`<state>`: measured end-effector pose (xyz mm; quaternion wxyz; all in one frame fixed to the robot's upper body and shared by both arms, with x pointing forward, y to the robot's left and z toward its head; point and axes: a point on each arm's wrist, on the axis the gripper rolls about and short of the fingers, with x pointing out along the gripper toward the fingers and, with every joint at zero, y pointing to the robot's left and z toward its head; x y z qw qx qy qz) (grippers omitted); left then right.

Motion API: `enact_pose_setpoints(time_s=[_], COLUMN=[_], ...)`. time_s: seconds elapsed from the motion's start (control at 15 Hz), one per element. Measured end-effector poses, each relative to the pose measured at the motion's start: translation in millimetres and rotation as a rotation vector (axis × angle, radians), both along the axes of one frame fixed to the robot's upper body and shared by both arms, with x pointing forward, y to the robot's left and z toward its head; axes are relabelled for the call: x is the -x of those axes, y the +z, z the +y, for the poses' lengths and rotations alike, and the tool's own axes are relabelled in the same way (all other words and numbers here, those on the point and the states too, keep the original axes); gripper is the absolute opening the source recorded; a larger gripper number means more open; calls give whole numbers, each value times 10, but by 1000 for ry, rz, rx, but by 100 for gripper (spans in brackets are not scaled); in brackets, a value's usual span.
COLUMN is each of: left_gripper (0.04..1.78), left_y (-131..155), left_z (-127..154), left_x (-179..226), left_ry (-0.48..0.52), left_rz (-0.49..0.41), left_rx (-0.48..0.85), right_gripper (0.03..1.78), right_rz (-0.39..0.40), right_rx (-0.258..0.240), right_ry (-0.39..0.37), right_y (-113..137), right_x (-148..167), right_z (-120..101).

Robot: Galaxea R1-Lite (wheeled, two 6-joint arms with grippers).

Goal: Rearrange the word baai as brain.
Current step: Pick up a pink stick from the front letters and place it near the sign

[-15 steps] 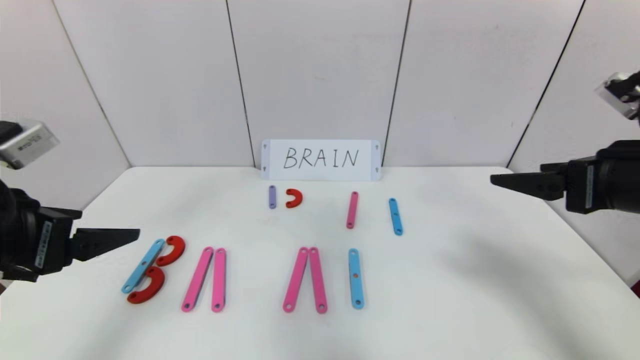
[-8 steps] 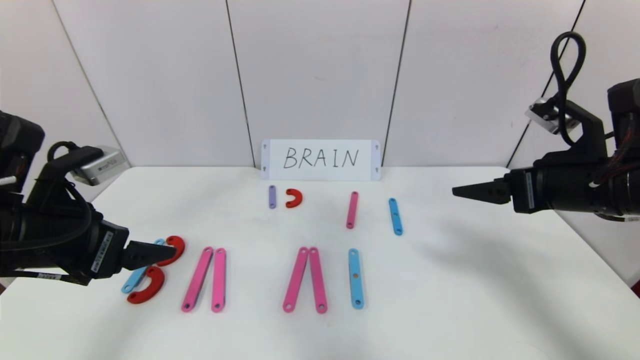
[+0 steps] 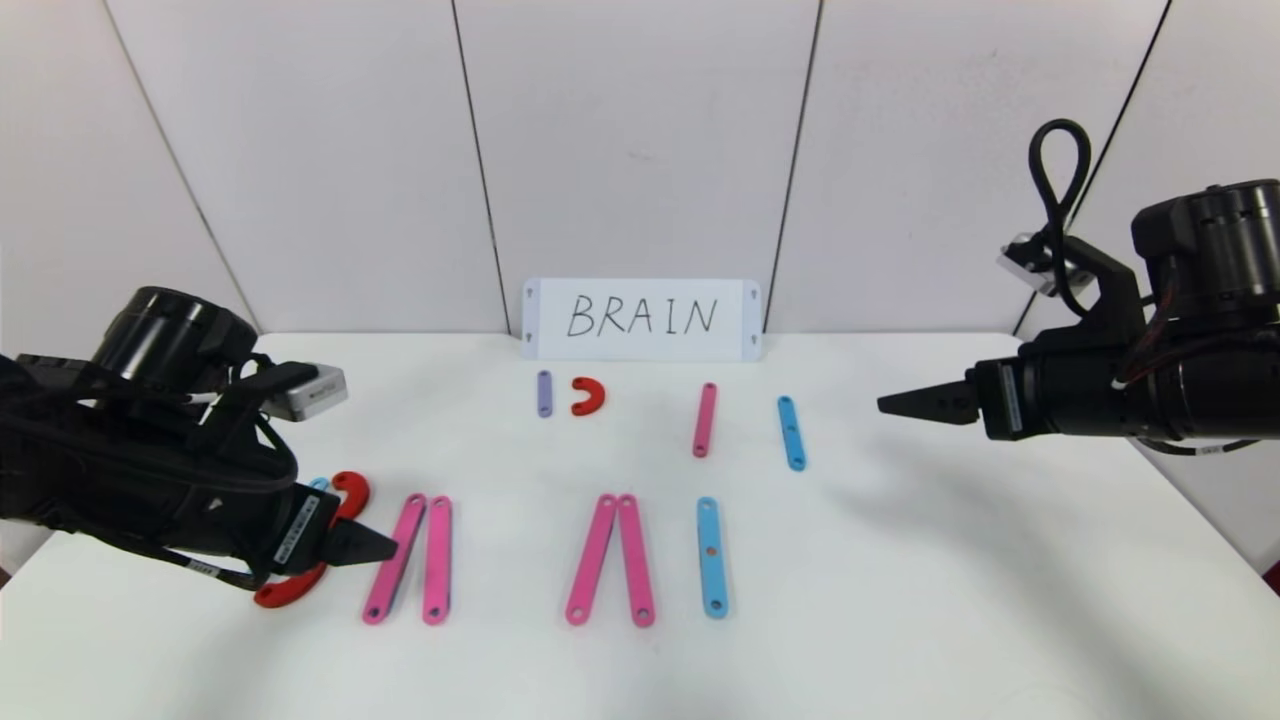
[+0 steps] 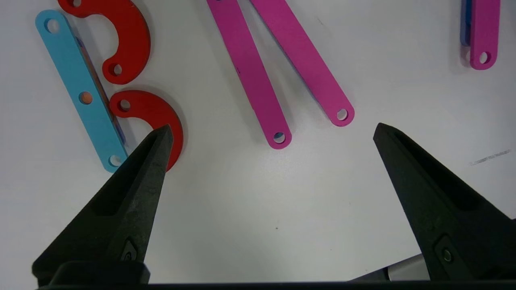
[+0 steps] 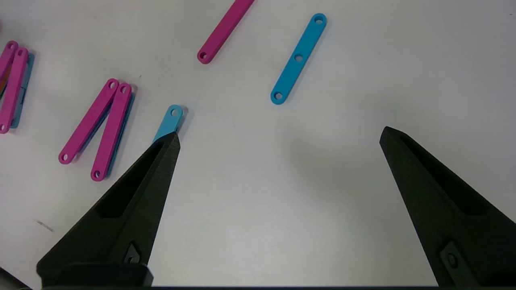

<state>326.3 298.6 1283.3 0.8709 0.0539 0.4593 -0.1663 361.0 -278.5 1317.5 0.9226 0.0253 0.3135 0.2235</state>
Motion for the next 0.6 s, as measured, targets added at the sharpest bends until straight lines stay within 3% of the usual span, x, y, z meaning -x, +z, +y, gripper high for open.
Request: enact_pose_setpoints(time_s=[0.33,0.6], left_gripper=[174,174], left_y=[-172,-296], left_z=[-67,-197], left_x=[-98,-215], left_ry=[66,163], left_rz=[68,66], left_rx=[-40,-65], right_gripper=[174,174], right_rz=[20,28], right_rx=[4,6], right_ry=[-1,-2], right_y=[-56,-76], right_x=[10,13], right_z=[-1,-4])
